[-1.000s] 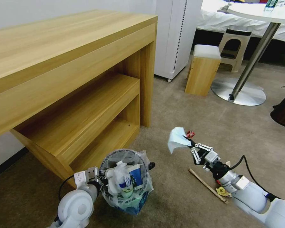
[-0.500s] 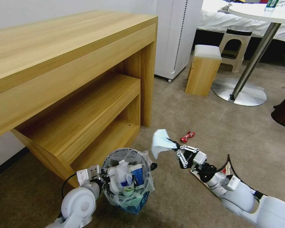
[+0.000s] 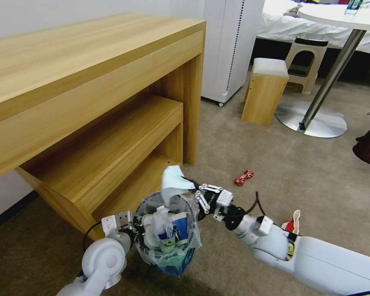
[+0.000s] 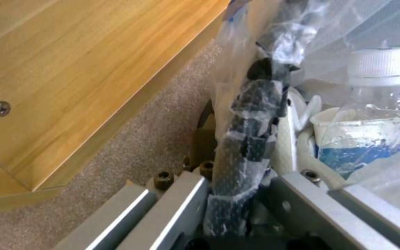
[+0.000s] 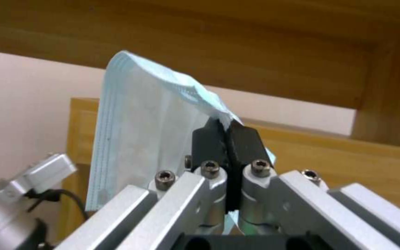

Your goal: Pick up the trash bin and place the garbage on the floor into it.

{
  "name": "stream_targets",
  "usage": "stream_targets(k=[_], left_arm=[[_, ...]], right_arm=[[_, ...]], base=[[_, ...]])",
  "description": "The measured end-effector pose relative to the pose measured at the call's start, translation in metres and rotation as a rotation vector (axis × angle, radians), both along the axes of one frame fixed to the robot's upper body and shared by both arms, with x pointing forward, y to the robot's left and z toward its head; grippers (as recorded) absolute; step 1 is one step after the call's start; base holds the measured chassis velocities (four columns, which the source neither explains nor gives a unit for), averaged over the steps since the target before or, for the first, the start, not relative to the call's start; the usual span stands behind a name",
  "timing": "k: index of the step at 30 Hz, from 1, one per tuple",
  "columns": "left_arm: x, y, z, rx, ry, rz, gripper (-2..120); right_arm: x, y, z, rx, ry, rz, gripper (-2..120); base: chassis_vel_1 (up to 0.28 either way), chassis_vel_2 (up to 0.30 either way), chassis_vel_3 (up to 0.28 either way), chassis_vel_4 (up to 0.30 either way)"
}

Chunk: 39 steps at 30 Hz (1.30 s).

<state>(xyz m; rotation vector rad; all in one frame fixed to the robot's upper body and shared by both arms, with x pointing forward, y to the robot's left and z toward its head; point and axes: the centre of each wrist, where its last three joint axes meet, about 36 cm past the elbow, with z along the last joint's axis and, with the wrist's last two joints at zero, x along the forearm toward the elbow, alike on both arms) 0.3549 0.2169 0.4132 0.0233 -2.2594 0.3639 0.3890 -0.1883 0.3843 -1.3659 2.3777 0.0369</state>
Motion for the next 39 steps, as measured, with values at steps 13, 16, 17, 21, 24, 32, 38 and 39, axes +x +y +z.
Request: stream_targets(k=[13, 16, 17, 21, 24, 32, 38, 39], left_arm=[[0.015, -0.005, 0.004, -0.023, -0.009, -0.006, 0], [0.015, -0.005, 0.004, -0.023, -0.008, -0.005, 0], [0.015, -0.005, 0.004, -0.023, -0.009, -0.004, 0], [0.016, -0.005, 0.005, -0.025, -0.011, -0.001, 0], [0.016, -0.004, 0.008, -0.029, -0.016, 0.002, 0], [0.016, 0.0, 0.025, -0.052, -0.041, 0.02, 0], [0.015, 0.004, 0.036, -0.067, -0.061, 0.029, 0], [0.014, 0.004, 0.037, -0.068, -0.064, 0.03, 0]], right_arm=[[-0.005, 0.036, -0.025, -0.019, 0.057, 0.08, 0], [-0.008, 0.036, -0.03, -0.028, 0.066, 0.085, 0], [-0.009, 0.036, -0.032, -0.032, 0.067, 0.087, 0], [-0.014, 0.034, -0.038, -0.043, 0.078, 0.09, 0], [-0.014, 0.031, -0.043, -0.058, 0.079, 0.087, 0], [-0.012, 0.018, -0.047, -0.076, 0.069, 0.069, 0], [-0.011, 0.013, -0.049, -0.083, 0.062, 0.058, 0], [-0.011, 0.013, -0.049, -0.083, 0.061, 0.057, 0]], base=[[0.0, 0.0, 0.0, 0.0], [0.0, 0.0, 0.0, 0.0], [0.0, 0.0, 0.0, 0.0], [0.0, 0.0, 0.0, 0.0], [0.0, 0.0, 0.0, 0.0], [0.0, 0.0, 0.0, 0.0], [0.0, 0.0, 0.0, 0.0], [0.0, 0.0, 0.0, 0.0]])
